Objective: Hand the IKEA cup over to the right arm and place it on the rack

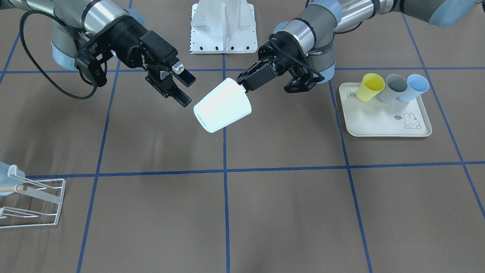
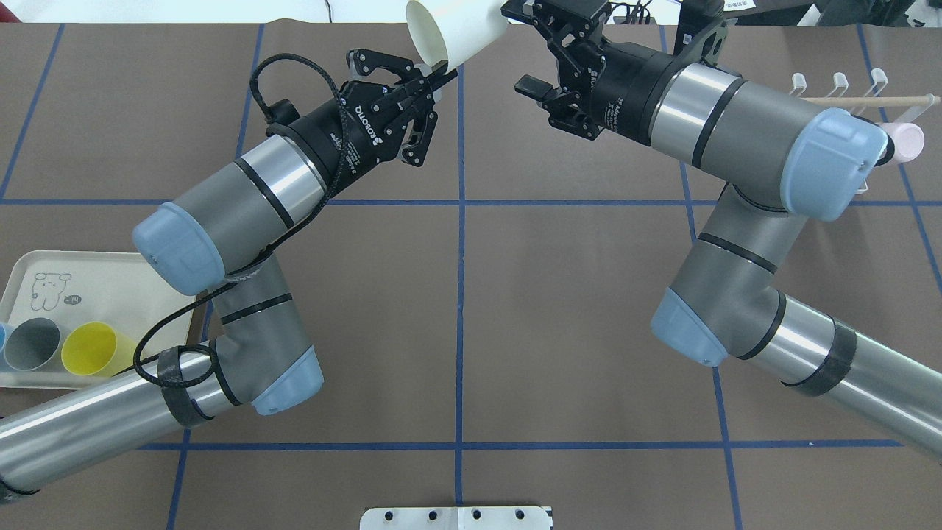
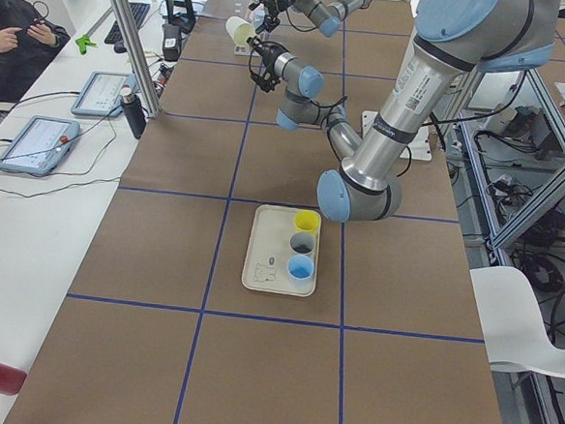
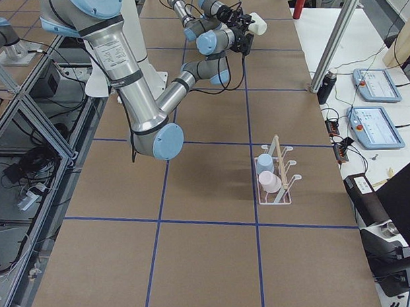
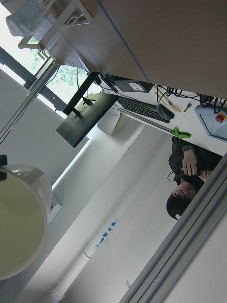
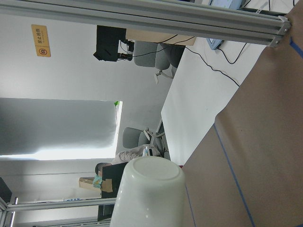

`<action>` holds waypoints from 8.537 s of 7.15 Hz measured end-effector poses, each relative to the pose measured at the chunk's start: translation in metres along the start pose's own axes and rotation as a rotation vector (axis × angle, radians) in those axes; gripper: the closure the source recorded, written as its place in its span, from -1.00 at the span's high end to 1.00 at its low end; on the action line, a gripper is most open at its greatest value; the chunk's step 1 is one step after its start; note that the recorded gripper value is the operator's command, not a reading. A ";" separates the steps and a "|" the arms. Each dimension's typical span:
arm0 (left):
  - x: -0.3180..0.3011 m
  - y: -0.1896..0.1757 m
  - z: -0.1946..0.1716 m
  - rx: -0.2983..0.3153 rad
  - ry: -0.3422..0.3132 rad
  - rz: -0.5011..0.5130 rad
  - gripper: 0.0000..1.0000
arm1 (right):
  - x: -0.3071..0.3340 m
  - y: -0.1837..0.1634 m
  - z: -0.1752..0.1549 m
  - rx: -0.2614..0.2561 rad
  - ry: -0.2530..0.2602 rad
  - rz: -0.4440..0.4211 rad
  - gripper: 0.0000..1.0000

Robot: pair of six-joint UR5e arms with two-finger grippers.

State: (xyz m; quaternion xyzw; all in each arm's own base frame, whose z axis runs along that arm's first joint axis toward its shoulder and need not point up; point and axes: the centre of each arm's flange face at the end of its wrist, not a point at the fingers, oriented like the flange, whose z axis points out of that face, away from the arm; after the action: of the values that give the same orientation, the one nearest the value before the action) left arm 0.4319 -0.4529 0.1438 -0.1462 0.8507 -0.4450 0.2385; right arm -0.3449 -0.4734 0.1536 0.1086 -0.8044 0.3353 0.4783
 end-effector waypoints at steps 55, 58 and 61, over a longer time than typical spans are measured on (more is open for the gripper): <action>-0.020 0.019 -0.048 0.172 -0.403 0.883 1.00 | 0.207 -0.195 -0.130 0.610 1.180 -1.090 -1.00; -0.021 0.020 -0.048 0.171 -0.403 0.881 1.00 | 0.215 -0.196 -0.130 0.602 1.195 -1.091 0.99; -0.021 0.020 -0.048 0.171 -0.403 0.879 1.00 | 0.219 -0.195 -0.130 0.596 1.199 -1.091 1.00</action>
State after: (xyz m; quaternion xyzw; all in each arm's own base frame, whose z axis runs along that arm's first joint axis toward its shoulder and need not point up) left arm 0.4228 -0.3989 0.1569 0.1637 0.7293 -0.3331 0.5748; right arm -0.2714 -0.5041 0.4647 0.4054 -0.1298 0.2565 0.8677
